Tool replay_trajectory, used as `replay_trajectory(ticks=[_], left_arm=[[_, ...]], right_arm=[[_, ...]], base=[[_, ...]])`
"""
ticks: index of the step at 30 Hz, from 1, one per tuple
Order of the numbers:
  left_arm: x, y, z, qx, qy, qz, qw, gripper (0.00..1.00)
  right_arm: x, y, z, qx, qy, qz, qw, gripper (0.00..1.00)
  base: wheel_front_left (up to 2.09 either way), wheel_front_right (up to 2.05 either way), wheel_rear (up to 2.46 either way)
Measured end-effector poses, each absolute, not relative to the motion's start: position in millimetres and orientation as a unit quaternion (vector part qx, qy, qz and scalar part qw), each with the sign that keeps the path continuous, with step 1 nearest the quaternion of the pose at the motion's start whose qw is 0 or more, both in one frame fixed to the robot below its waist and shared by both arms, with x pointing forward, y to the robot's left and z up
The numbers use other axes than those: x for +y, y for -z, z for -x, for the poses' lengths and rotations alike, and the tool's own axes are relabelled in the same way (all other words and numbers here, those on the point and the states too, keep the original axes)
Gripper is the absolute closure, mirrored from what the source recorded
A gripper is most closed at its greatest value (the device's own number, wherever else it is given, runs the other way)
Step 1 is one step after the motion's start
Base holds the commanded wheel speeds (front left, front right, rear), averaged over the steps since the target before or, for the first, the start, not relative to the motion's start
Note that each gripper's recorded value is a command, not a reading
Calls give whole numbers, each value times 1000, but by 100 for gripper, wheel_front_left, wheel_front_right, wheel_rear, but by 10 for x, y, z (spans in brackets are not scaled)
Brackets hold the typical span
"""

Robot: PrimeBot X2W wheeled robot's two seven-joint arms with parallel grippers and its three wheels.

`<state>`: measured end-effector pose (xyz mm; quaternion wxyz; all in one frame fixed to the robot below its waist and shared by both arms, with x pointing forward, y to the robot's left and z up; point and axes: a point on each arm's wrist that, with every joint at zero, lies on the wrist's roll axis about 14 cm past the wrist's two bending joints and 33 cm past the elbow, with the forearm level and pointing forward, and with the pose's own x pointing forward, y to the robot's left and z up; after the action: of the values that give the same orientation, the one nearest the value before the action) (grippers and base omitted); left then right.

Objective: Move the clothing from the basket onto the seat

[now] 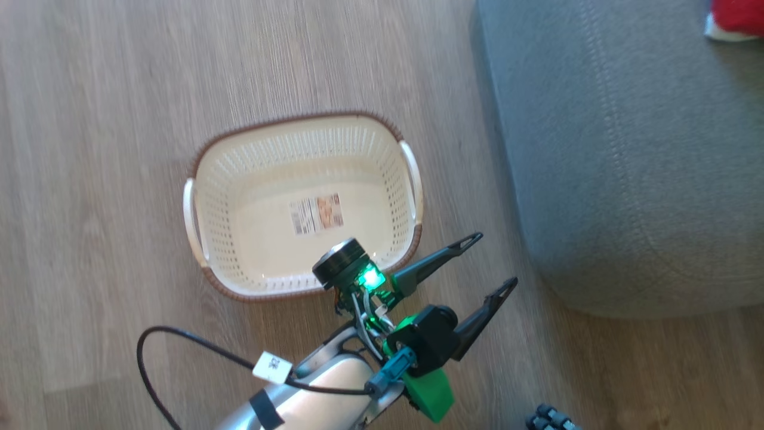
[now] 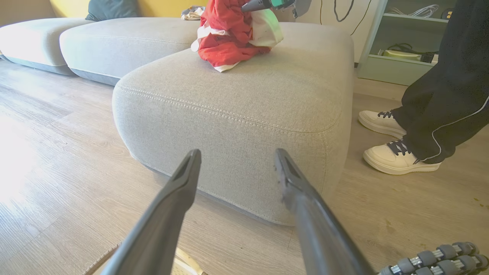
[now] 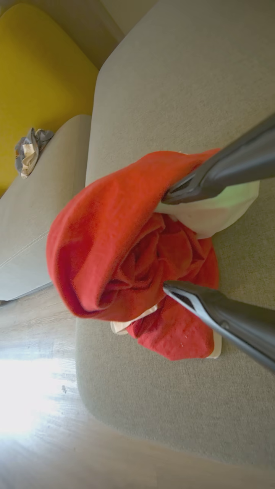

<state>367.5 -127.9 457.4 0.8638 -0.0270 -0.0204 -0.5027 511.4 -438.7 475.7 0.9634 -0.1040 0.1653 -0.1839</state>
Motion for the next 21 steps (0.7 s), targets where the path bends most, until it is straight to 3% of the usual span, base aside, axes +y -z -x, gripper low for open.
replay_trajectory(ticks=[7,17,21], left_arm=[[-1231,-4818,-3564,-40,487,18,872,0],[-915,-5192,-3584,-74,406,6,911,0],[-624,-5288,-3713,-79,344,12,935,0]], right_arm=[[-4212,-5110,-4952,114,146,111,976,0],[-3845,-6398,-4648,-98,81,94,987,0],[-3608,-6489,-4474,-136,57,76,986,0]], base=[[0,0,0],[0,0,0],[0,0,0]])
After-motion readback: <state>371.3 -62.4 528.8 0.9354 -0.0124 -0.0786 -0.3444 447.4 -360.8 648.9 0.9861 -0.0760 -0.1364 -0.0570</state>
